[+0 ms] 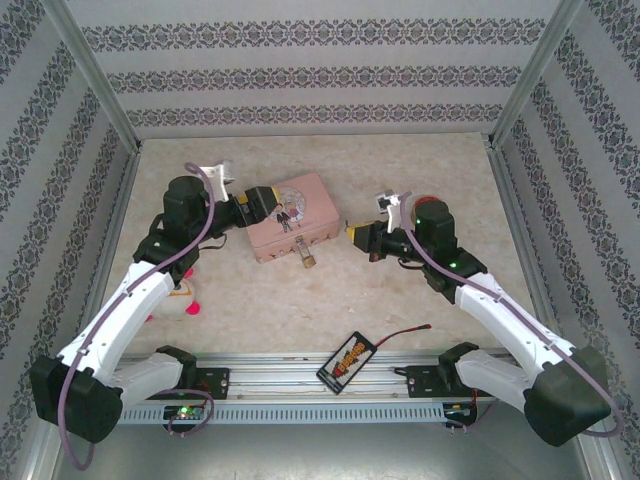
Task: Unlock the padlock with the key
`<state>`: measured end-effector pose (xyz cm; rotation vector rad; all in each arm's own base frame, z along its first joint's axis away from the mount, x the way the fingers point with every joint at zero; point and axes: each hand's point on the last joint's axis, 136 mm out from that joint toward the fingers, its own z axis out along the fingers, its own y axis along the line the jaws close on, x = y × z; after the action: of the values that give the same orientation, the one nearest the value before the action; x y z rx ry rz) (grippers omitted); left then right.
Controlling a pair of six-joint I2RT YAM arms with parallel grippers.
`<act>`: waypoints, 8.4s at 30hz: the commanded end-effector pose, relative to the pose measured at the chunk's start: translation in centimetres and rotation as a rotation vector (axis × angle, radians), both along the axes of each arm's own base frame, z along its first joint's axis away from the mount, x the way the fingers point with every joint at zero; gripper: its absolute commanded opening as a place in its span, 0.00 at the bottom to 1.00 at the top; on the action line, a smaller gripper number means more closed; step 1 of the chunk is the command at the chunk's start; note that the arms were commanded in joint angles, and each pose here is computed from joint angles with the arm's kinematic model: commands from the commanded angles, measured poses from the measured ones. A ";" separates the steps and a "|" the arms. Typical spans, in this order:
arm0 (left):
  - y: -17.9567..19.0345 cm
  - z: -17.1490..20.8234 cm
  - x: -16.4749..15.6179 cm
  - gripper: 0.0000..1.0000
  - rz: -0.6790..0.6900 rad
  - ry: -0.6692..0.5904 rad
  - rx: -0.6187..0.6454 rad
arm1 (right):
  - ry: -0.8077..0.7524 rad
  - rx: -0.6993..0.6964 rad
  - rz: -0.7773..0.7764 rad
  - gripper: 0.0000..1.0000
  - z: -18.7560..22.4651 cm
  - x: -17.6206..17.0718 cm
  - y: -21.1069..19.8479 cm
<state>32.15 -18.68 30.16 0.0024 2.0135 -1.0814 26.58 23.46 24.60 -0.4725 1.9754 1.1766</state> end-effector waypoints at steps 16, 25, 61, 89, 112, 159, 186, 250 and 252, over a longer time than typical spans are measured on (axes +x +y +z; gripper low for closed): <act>-9.4 -0.1 -4.2 0.62 -0.482 -0.050 0.091 | 0.030 0.123 0.251 0.00 3.4 -2.2 4.1; -11.4 -0.9 -5.0 0.50 -0.570 -0.042 0.106 | 0.027 0.123 0.262 0.00 3.5 -2.3 4.4; -12.1 -1.3 -3.7 0.20 -0.521 -0.014 0.030 | 0.019 0.107 0.254 0.00 3.4 -2.4 4.6; -9.5 -1.1 -3.0 0.00 -0.363 0.015 0.108 | -0.001 0.045 0.141 0.21 3.3 -1.5 3.5; -4.8 -1.4 -1.4 0.00 0.069 0.319 0.027 | -0.789 -0.431 -0.264 0.53 4.8 0.2 4.9; -5.3 -1.6 -1.4 0.00 0.053 0.332 0.003 | -0.932 -0.576 -0.180 0.31 3.3 1.7 10.6; -2.7 1.4 -1.1 0.63 0.137 0.212 -0.031 | -0.800 -0.497 -0.165 0.00 3.4 1.2 9.3; -10.1 9.8 -6.6 0.30 -0.605 -0.368 -0.240 | -0.164 0.336 0.472 0.00 13.7 -5.1 5.4; -10.2 9.8 -6.5 0.26 -0.607 -0.366 -0.245 | -0.163 0.335 0.471 0.00 13.6 -5.0 5.4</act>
<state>26.15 -28.74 38.92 0.6305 1.6320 -1.5456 21.86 28.81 36.42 -0.8142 1.6033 1.6746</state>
